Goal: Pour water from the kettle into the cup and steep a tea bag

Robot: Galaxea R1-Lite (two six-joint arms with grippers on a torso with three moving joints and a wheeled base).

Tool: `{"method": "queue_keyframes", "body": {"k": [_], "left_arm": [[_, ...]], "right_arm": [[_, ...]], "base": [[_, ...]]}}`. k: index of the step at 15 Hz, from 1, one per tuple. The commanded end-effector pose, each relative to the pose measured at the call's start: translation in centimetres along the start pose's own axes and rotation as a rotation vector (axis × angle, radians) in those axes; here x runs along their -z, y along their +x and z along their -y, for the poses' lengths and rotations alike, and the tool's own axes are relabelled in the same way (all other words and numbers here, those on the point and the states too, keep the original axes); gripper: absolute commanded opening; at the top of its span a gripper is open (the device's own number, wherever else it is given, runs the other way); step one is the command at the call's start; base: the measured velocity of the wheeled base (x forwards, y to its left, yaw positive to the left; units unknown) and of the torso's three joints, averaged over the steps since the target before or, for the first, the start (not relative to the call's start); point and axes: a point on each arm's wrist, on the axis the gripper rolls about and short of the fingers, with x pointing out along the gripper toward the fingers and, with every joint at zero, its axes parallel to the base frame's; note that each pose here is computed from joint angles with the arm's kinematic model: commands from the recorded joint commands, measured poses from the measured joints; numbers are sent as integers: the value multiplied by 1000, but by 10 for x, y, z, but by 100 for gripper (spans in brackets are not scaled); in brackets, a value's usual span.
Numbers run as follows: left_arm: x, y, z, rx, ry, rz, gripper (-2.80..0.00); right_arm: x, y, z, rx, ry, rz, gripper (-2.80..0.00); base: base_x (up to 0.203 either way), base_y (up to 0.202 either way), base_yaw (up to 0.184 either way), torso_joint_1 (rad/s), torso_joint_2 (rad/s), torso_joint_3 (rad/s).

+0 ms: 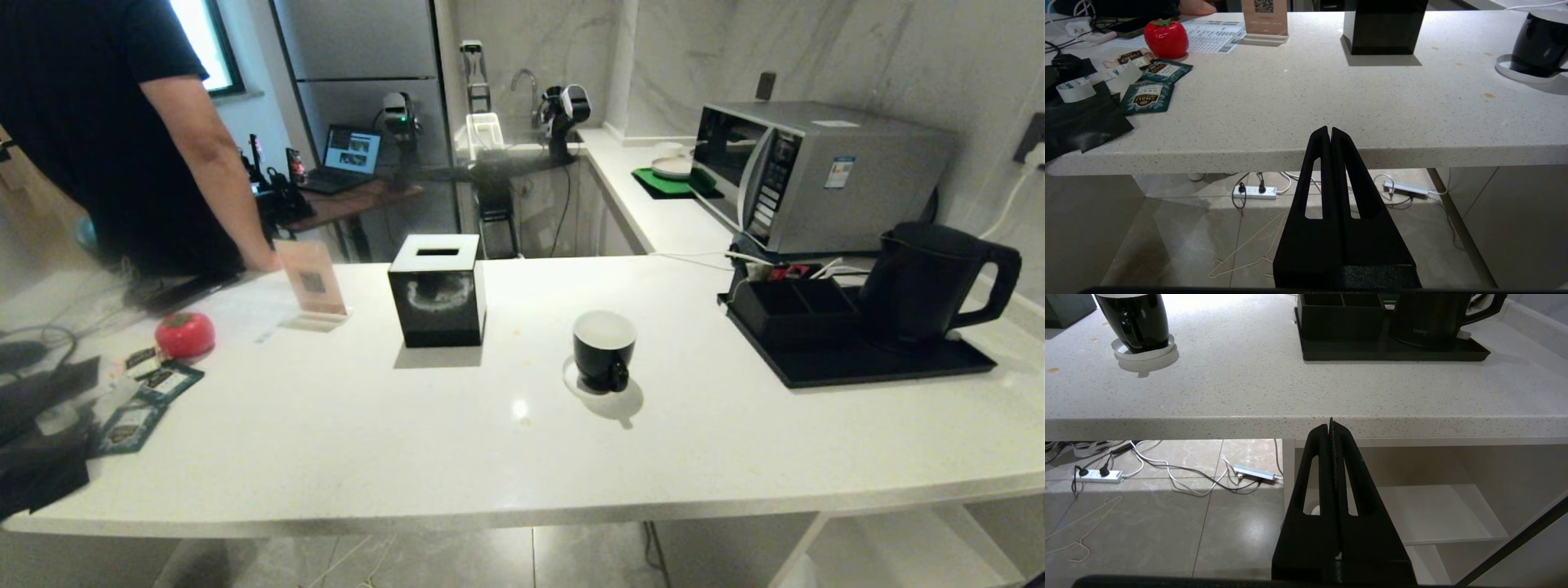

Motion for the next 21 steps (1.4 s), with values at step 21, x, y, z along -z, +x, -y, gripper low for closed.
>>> {"method": "queue_keyframes", "body": {"k": [21], "left_arm": [[0,0,0,0,1,0,-280]], "right_arm": [[0,0,0,0,5,-3,-280]], "base": [[38,0,0,1,1,0]]}}
